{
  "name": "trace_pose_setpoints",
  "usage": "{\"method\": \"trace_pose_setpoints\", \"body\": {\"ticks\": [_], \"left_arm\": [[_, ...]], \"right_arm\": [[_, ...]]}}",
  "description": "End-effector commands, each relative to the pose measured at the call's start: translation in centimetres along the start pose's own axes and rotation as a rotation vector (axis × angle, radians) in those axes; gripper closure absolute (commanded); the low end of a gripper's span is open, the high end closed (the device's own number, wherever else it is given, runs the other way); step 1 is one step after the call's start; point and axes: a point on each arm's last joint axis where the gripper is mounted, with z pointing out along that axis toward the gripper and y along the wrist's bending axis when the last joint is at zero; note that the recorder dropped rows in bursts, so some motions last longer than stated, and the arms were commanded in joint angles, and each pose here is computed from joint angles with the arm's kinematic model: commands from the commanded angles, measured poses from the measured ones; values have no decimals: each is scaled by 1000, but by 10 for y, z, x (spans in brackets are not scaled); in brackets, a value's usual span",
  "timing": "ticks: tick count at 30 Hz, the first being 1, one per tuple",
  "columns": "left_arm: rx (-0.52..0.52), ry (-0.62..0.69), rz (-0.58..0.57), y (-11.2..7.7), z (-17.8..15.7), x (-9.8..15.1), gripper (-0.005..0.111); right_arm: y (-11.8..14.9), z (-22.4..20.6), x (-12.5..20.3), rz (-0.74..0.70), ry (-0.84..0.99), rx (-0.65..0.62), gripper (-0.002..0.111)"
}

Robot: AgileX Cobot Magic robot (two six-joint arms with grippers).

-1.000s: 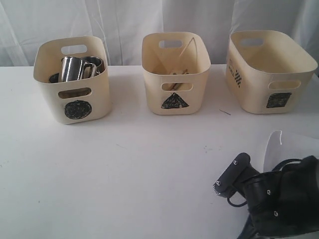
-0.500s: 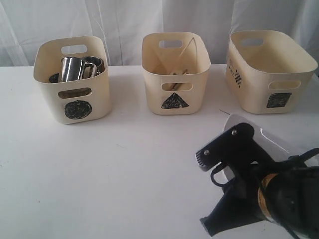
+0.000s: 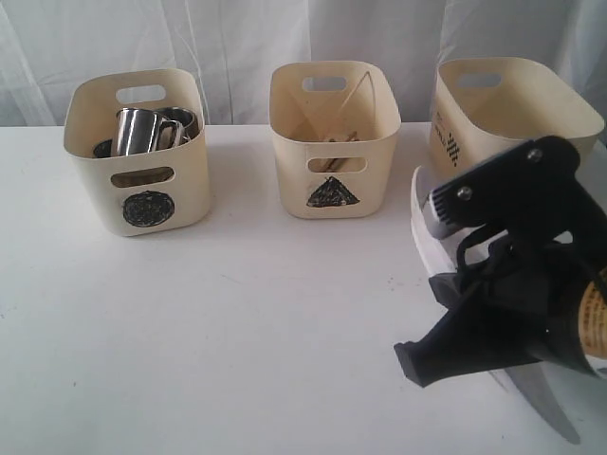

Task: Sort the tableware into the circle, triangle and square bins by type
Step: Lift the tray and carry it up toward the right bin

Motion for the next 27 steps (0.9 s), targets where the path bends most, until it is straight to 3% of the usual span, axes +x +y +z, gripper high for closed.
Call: {"method": "trace_pose_setpoints", "body": {"ticks": [1,12,23,27], "left_arm": [[-1,3,-8,0,0,1,107],[-1,3,-8,0,0,1,107],[-1,3,-8,0,0,1,107],[-1,3,-8,0,0,1,107]], "right_arm": [[4,-16,-16,-32,-74,-61,108],[3,-24,-26,-56,-98,-47,108],[0,-52,-59,-135,-248,-73,108],[-6,-77,-80,-253,-357,-55,108]]}}
